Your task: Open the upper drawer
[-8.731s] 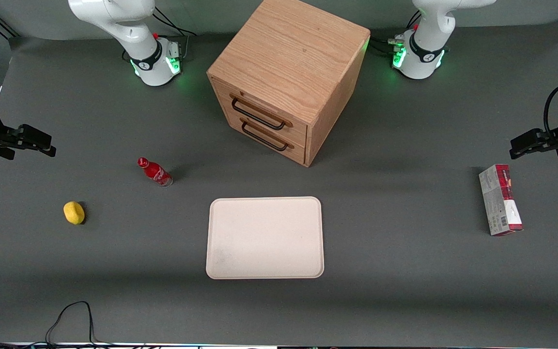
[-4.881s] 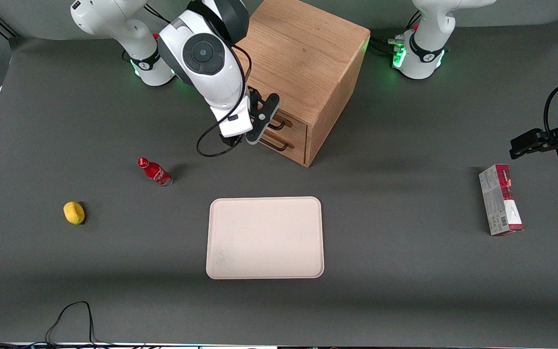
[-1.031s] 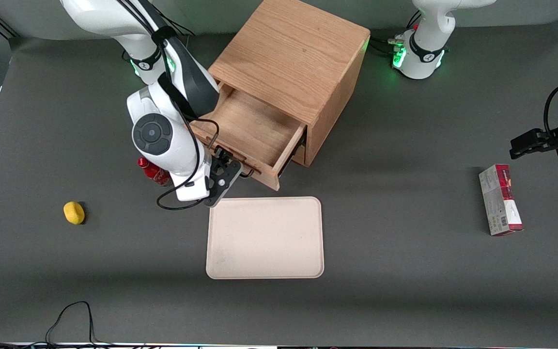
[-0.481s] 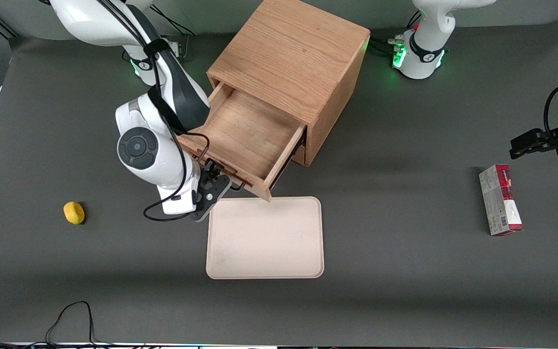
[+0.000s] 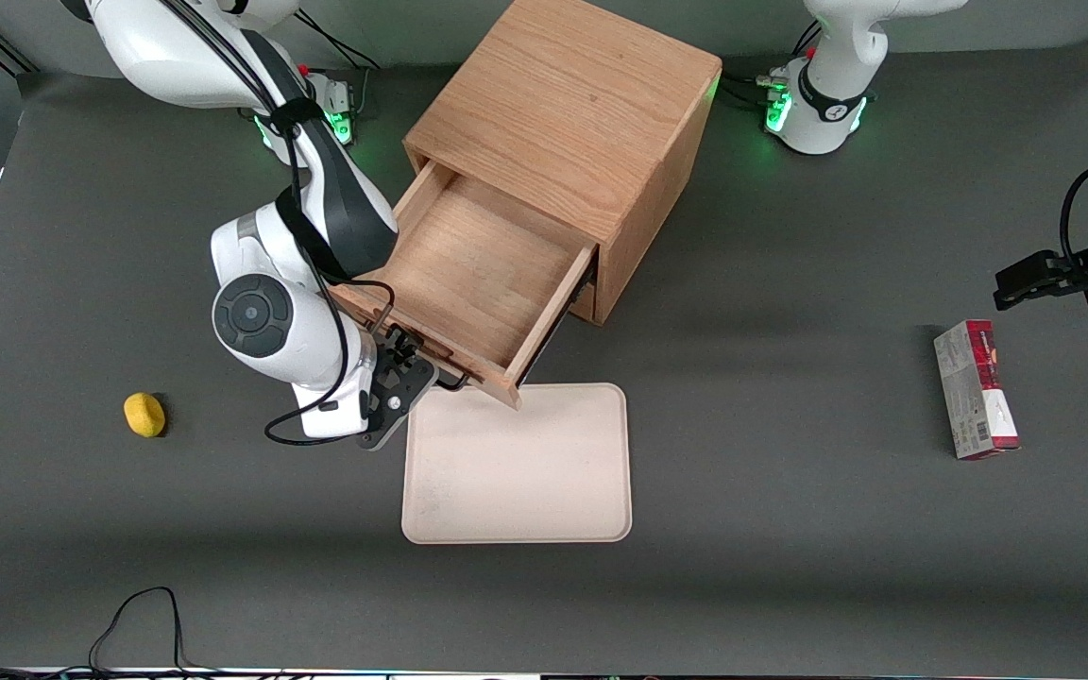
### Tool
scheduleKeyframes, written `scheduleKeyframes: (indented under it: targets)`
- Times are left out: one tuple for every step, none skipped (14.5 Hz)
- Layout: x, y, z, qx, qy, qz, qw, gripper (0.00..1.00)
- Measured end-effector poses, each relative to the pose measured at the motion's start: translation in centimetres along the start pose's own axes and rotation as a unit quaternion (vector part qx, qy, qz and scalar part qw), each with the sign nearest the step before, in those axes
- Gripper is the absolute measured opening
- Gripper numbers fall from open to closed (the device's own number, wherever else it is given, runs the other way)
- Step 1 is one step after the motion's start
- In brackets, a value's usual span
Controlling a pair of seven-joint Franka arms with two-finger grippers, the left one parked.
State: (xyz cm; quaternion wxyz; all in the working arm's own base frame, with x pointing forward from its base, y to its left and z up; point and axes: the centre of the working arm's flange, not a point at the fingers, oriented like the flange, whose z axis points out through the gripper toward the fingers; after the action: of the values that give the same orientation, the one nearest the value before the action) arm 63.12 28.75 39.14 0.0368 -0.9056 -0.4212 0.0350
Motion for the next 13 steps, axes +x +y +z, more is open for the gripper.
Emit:
scheduleKeyframes:
  targets:
    - [0.0,0.0,-0.1,0.0,0.001,0.0,1.0,1.0]
    - [0.1,0.0,-0.4,-0.002,0.003,0.0,1.0,1.0]
    - [0.2,0.0,-1.1,-0.003,0.005,-0.001,1.0,1.0]
    - [0.3,0.0,-2.1,-0.004,0.007,-0.002,1.0,1.0]
    - [0.3,0.1,-3.4,-0.005,0.009,-0.001,0.9999,1.0]
    - [0.2,0.2,-5.2,-0.006,0.012,-0.001,0.9999,1.0]
    - [0.0,0.4,-7.1,-0.007,0.014,0.001,0.9999,1.0]
    - [-0.4,0.7,-9.0,-0.008,0.018,0.003,0.9998,1.0]
    - [-0.9,1.1,-10.9,-0.01,0.022,0.011,0.9996,1.0]
    - [-1.5,1.5,-12.6,-0.014,0.027,0.025,0.9992,1.0]
    - [-2.3,1.9,-14.3,-0.018,0.034,0.046,0.9982,1.0]
    - [-3.0,2.0,-15.9,-0.023,0.043,0.067,0.9966,1.0]
    - [-3.9,2.2,-17.3,-0.027,0.046,0.087,0.9947,1.0]
